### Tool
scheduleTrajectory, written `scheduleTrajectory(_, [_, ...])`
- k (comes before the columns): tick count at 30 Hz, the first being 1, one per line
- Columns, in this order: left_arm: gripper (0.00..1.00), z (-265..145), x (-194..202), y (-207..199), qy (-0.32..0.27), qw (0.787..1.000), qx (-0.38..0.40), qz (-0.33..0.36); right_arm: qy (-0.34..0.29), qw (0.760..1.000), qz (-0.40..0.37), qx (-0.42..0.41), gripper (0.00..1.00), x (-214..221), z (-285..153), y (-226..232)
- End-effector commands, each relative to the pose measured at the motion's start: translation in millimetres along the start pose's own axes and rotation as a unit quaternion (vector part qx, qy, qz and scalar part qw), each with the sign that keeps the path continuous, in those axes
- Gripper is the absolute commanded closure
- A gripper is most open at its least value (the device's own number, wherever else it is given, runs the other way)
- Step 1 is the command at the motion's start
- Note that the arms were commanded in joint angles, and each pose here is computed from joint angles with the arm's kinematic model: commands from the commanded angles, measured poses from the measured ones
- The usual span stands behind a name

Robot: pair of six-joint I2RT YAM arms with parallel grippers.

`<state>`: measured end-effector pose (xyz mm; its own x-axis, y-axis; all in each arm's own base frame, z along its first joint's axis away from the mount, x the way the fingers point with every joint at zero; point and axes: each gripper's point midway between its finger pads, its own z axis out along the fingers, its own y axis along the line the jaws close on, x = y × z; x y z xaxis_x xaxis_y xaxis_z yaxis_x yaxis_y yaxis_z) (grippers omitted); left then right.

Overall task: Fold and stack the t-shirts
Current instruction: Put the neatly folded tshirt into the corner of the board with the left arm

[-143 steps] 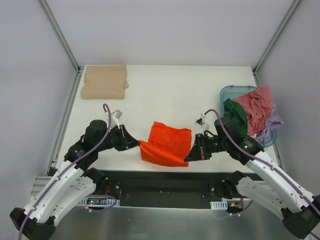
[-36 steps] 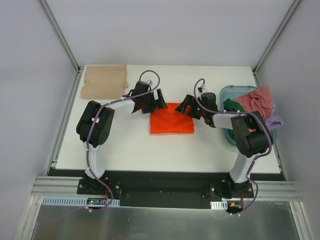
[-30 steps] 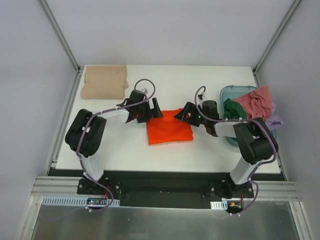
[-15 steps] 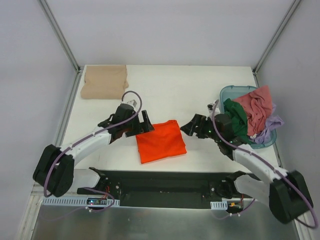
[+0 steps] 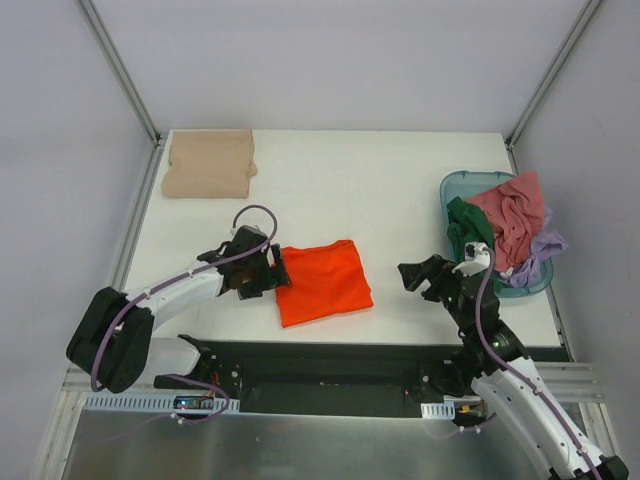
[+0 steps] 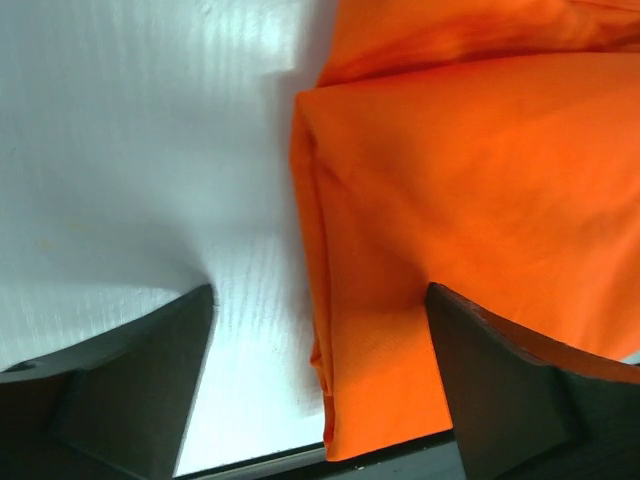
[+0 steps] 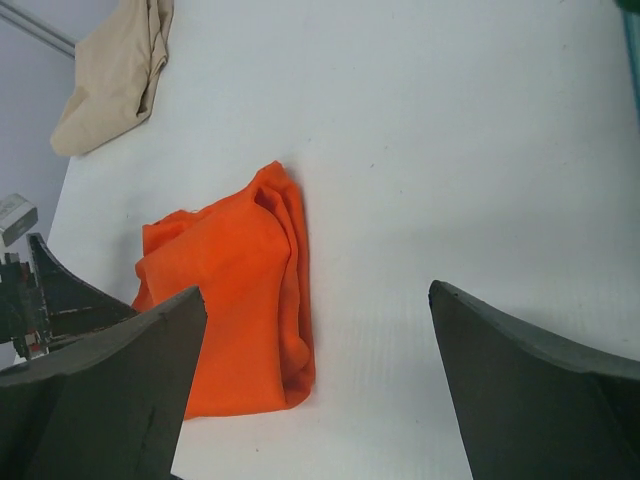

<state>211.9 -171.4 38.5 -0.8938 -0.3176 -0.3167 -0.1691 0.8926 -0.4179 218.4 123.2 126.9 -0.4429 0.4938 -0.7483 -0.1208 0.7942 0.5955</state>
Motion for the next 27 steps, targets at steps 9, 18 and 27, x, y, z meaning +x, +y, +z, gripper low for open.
scheduleTrajectory(9, [0.38,42.4,25.7,8.8,0.056,0.992,-0.112,-0.009,0.012,0.998,-0.042,0.045,0.04,-4.1,-2.4,-13.3])
scheduleTrajectory(18, [0.72,67.0,36.4,22.9,0.073,0.968,-0.238,0.016,0.0,0.997,-0.046,0.062,0.04,-7.9,-6.7,-20.8])
scheduleTrajectory(27, [1.0,57.5,-36.1,3.6,-0.027,0.949,-0.289,0.126,-0.014,0.995,-0.052,0.079,0.04,-12.0,-11.7,-28.3])
